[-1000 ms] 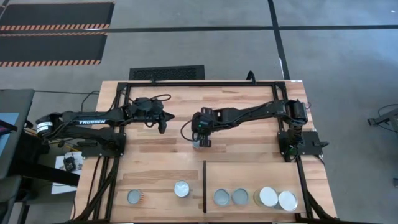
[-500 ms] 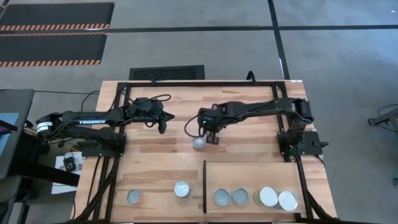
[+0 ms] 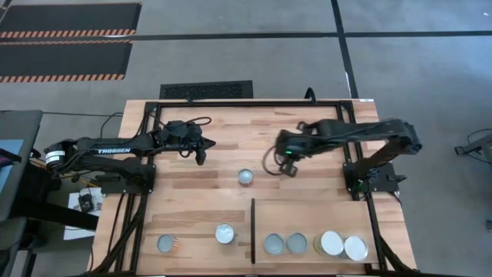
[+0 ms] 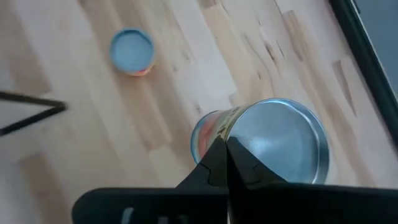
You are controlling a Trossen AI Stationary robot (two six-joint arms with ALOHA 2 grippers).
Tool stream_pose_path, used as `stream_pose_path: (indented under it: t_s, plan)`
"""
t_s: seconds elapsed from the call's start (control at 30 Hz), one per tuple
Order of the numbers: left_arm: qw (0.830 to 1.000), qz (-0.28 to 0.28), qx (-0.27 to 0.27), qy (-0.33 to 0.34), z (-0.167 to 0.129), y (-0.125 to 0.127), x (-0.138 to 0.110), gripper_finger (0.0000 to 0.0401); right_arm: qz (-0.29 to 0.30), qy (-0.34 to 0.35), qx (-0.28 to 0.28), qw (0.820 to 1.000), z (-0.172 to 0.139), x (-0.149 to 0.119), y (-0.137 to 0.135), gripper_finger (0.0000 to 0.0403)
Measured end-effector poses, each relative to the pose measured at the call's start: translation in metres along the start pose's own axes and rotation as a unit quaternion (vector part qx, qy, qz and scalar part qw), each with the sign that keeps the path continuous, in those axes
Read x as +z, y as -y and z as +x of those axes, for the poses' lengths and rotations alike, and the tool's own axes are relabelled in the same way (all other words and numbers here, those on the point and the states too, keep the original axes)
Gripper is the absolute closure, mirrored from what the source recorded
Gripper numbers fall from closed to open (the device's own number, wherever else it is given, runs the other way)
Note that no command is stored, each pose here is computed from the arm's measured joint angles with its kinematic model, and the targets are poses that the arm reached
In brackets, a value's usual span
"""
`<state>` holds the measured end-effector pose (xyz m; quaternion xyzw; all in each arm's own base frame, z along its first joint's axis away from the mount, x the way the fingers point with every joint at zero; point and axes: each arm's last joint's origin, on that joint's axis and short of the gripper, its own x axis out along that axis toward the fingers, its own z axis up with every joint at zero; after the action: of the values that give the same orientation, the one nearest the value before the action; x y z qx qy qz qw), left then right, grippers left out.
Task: Pick and place cans onto a shelf
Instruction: Put the canned tomatoes on the shelf
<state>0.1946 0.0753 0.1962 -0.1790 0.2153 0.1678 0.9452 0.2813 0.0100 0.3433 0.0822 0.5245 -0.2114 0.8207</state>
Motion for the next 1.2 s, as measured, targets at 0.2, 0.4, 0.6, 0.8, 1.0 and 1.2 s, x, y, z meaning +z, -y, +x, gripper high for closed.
stream_pose_path:
  t_s: [0.2,0.4,0.6,0.8,1.0,1.2]
  plan:
    - [1.0,0.0,0.002,0.001,0.0,0.0,0.0,0.0401,0.039,0.022,0.048,0.998,-0.057,-0.041,-0.005,0.04]
    - [1.0,-0.002,0.002,0.0,0.0,0.0,0.0,0.0401,0.026,-0.004,0.073,0.997,-0.1,-0.073,-0.015,0.04]
    - [1.0,-0.005,0.003,0.0,0.0,0.0,0.0,0.0401,0.001,0.004,0.151,0.989,-0.144,-0.086,-0.033,0.04]
    - [1.0,-0.005,0.003,0.0,0.0,0.0,0.0,0.0401,0.009,-0.05,0.194,0.98,-0.155,-0.106,-0.058,0.04]
    - [1.0,-0.005,0.003,0.0,0.0,0.0,0.0,0.0401,0.017,-0.084,0.199,0.976,-0.158,-0.123,-0.076,0.0399]
    - [1.0,-0.004,0.003,0.0,0.0,0.0,0.0,0.0401,0.022,-0.101,0.194,0.975,-0.158,-0.135,-0.089,0.0399]
